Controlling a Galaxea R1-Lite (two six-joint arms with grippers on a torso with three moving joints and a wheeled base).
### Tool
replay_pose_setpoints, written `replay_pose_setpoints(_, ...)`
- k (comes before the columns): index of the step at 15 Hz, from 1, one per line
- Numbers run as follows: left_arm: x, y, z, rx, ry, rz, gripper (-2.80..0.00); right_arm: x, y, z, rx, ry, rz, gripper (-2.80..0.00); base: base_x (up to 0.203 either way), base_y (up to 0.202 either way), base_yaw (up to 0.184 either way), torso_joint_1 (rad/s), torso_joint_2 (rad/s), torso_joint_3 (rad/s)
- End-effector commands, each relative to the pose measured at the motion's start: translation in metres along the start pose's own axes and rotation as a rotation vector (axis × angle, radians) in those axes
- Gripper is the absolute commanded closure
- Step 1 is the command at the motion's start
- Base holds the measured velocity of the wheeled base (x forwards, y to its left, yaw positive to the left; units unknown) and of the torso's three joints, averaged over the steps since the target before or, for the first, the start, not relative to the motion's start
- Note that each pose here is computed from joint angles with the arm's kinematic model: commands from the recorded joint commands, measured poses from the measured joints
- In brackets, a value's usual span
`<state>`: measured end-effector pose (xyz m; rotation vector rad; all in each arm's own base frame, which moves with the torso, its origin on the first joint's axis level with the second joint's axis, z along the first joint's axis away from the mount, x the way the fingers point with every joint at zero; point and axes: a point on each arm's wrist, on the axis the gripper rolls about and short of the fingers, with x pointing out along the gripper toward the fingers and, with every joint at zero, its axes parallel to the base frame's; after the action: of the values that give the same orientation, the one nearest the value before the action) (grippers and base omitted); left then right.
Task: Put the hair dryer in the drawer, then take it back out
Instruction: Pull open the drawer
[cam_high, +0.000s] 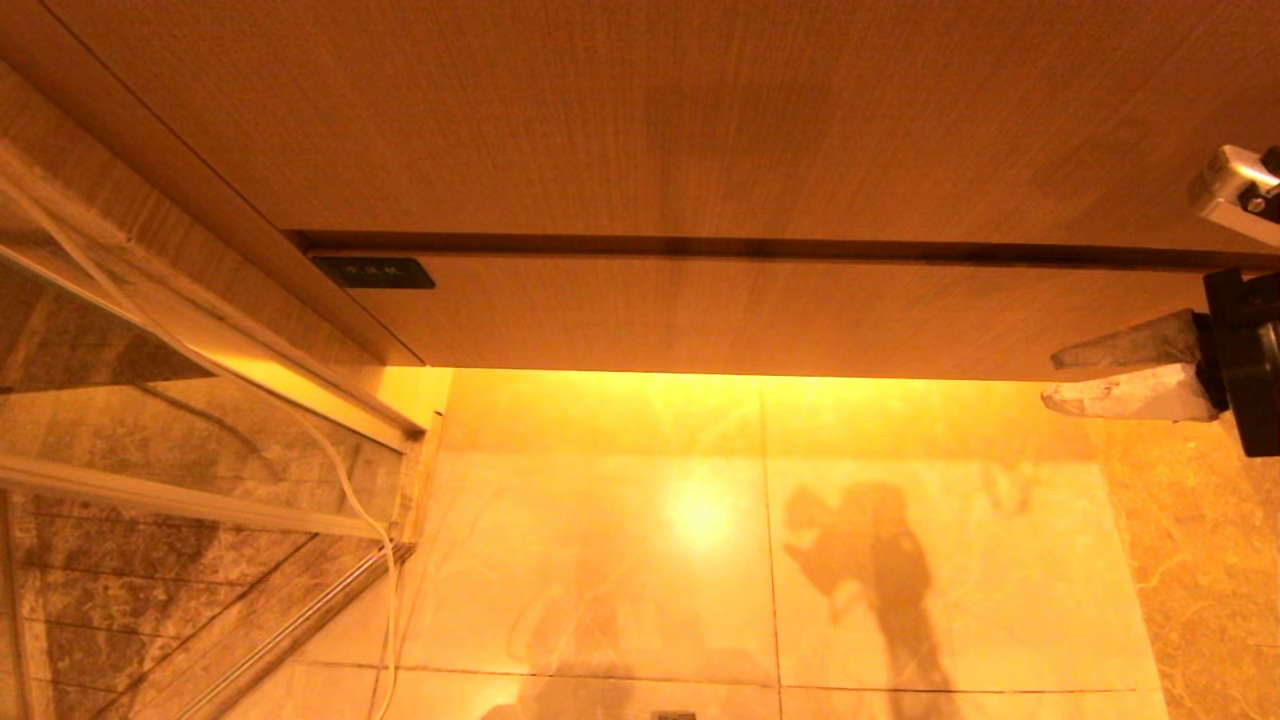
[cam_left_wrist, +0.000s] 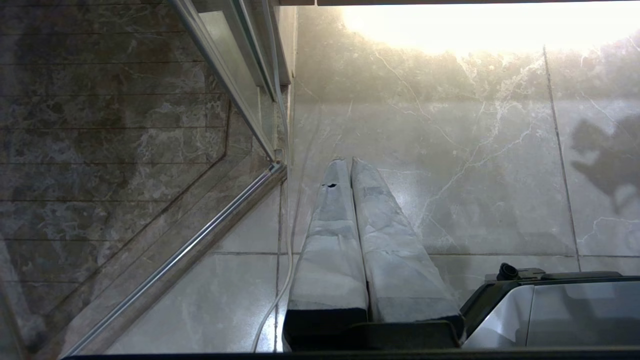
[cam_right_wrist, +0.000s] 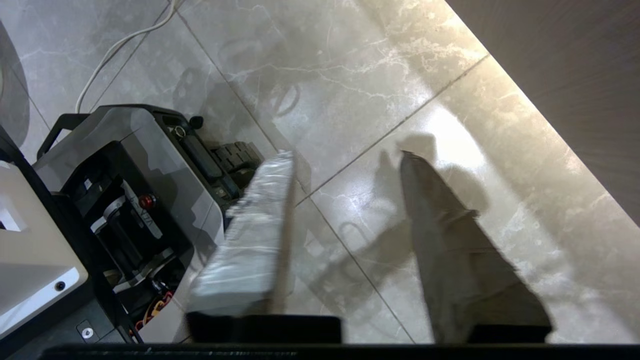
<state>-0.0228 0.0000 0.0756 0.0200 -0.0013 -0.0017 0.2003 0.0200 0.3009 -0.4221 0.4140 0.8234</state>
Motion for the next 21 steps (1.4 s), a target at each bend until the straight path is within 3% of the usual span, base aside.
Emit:
replay_pose_setpoints(1, 0.0, 0.0, 0.0, 0.0, 0.001, 0.0, 0.0, -0.003, 0.003, 0.001, -0.015, -0.012, -0.001, -2.8, 0.0, 0.0, 0.0, 0.0, 0.0, 0.0)
replay_pose_setpoints(4, 0.0, 0.0, 0.0, 0.0, 0.001, 0.0, 0.0, 0.003, 0.007, -0.009, 0.016, -0.003, 0.016, -2.8, 0.0, 0.0, 0.0, 0.0, 0.0, 0.0)
replay_pose_setpoints(6, 0.0, 0.0, 0.0, 0.0, 0.001, 0.0, 0.0, 0.011, 0.003, -0.007, -0.15, -0.091, -0.016, -2.8, 0.0, 0.0, 0.0, 0.0, 0.0, 0.0)
replay_pose_setpoints(8, 0.0, 0.0, 0.0, 0.0, 0.001, 0.0, 0.0, 0.024, 0.001, -0.017, -0.265, -0.152, -0.043, -2.8, 0.0, 0.0, 0.0, 0.0, 0.0, 0.0)
replay_pose_setpoints(15, 0.0, 0.0, 0.0, 0.0, 0.001, 0.0, 0.0, 0.055, -0.027, -0.012, -0.476, -0.217, -0.098, -2.8, 0.0, 0.0, 0.0, 0.0, 0.0, 0.0)
replay_pose_setpoints(19, 0.0, 0.0, 0.0, 0.0, 0.001, 0.0, 0.0, 0.079, -0.051, -0.006, -0.662, -0.263, -0.058, -2.8, 0.0, 0.0, 0.0, 0.0, 0.0, 0.0)
replay_pose_setpoints(21, 0.0, 0.0, 0.0, 0.0, 0.001, 0.0, 0.0, 0.091, -0.059, -0.008, -0.665, -0.256, -0.049, -2.8, 0.0, 0.0, 0.0, 0.0, 0.0, 0.0)
